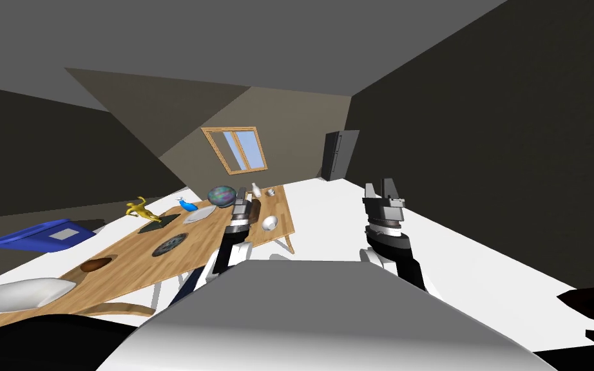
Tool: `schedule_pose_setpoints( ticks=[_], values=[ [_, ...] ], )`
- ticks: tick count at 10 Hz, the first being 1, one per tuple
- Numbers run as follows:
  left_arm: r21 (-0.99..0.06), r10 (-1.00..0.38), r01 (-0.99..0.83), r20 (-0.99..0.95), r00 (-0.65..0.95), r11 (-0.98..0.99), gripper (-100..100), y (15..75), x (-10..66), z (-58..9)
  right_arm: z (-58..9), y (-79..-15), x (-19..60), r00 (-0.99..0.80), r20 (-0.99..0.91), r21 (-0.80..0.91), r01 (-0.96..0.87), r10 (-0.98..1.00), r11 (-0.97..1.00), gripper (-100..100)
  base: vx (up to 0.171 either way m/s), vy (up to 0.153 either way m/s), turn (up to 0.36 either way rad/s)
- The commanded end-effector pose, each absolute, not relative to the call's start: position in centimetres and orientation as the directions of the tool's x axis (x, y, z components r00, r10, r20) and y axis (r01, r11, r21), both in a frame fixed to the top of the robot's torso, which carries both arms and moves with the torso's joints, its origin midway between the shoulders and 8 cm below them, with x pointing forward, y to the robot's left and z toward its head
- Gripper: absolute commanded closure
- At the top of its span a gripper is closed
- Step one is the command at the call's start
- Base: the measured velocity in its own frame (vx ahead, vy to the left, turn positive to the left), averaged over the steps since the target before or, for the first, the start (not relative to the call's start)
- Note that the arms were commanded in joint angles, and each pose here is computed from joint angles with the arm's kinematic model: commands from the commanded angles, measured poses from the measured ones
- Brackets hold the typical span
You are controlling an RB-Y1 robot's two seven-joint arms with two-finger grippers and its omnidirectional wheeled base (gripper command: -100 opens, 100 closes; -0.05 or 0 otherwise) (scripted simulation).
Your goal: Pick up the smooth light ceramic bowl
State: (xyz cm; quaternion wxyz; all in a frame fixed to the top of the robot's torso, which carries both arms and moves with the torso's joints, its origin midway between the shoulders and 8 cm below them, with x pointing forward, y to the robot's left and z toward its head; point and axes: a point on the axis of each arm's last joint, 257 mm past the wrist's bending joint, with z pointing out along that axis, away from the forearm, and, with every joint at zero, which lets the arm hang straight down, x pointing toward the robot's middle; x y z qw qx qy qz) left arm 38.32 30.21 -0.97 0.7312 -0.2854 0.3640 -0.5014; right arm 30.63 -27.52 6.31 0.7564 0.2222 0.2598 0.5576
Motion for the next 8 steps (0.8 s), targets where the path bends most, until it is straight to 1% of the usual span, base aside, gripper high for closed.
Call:
schedule_pose_setpoints(
  ticks=[1, 8],
  values=[
    [-0.798, -0.94, 0.5, -0.251, 0.23, 0.336, -100, 30.5, 39.0, -1.7, 6.3, -27.5, 30.6, 0.243, -0.145, 0.626, -0.728, 0.959, 0.279, 0, -0.017, 0.015, 0.012],
    [-0.883, -0.935, 0.324, -0.278, 0.222, 0.339, -100, 33.2, 42.3, -6.5, 6.3, -27.5, 30.6, 0.243, -0.145, 0.626, -0.728, 0.959, 0.279, 0, -0.015, 0.013, 0.026]
  ],
)
